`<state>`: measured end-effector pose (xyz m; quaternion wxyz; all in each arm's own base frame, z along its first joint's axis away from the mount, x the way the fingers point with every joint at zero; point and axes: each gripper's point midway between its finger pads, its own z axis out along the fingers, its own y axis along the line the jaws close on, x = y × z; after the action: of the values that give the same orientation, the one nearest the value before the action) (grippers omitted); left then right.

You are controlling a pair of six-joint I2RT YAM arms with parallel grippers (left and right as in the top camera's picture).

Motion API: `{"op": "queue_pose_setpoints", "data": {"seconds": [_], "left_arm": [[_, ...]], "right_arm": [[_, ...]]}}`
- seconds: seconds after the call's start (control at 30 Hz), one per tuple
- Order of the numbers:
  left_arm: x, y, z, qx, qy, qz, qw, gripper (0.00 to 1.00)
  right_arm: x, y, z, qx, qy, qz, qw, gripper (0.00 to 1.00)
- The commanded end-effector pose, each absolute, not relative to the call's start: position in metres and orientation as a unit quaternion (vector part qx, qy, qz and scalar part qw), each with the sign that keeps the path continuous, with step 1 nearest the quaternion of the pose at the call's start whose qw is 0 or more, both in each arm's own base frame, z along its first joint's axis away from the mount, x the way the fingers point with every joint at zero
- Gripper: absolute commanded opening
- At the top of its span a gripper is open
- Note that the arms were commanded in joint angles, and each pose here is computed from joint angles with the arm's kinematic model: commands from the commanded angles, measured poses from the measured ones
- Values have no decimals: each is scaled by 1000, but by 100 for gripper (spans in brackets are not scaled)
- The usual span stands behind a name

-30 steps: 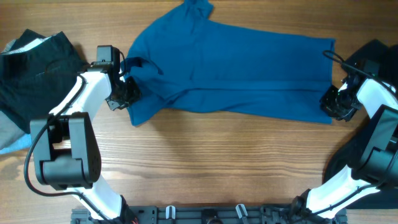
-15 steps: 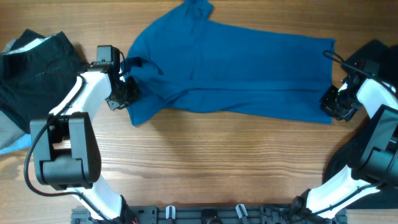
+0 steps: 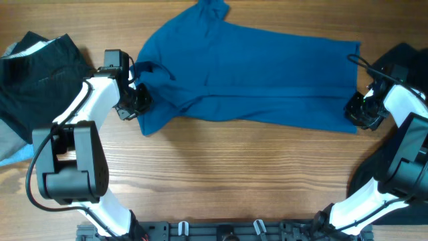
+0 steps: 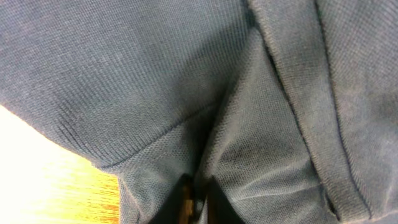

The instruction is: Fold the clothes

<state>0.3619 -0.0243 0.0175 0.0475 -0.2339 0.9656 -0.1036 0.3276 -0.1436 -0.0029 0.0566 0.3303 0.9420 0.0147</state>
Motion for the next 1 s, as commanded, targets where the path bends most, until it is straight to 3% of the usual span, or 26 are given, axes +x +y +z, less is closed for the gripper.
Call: {"op": "queue_pose_setpoints", "data": {"seconds": [0.0,0.43,0.63,0.67,0.73,0.77,0.8,0.97], "left_arm": [[375,-29,32,-224,965,-116,76,4],[440,16,86,-250,940,-99,209,4],[445,37,88,-267,933,-75,227,5],[445,37,88,-267,933,-75,227,10],[445,37,88,-267,934,-75,227,37],[445,37,88,-267,934,-75,227,58],[444,37,88,-267,934,-75,226,64],[432,36,82,-270,939,-70,200,70]], "right_arm": [[313,-144,-26,333,943,-3,18,30],[313,-144,-25,333,943,-3,18,30],[313,-144,-25,333,943,-3,18,29],[313,-144,-25,333,943,-3,18,30],[312,-144,-25,333,943,-3,16,30],[312,-144,-25,333,943,-3,15,30],[311,-143,-25,333,943,-3,14,30],[306,-146,-25,334,942,-18,5,30]]}}
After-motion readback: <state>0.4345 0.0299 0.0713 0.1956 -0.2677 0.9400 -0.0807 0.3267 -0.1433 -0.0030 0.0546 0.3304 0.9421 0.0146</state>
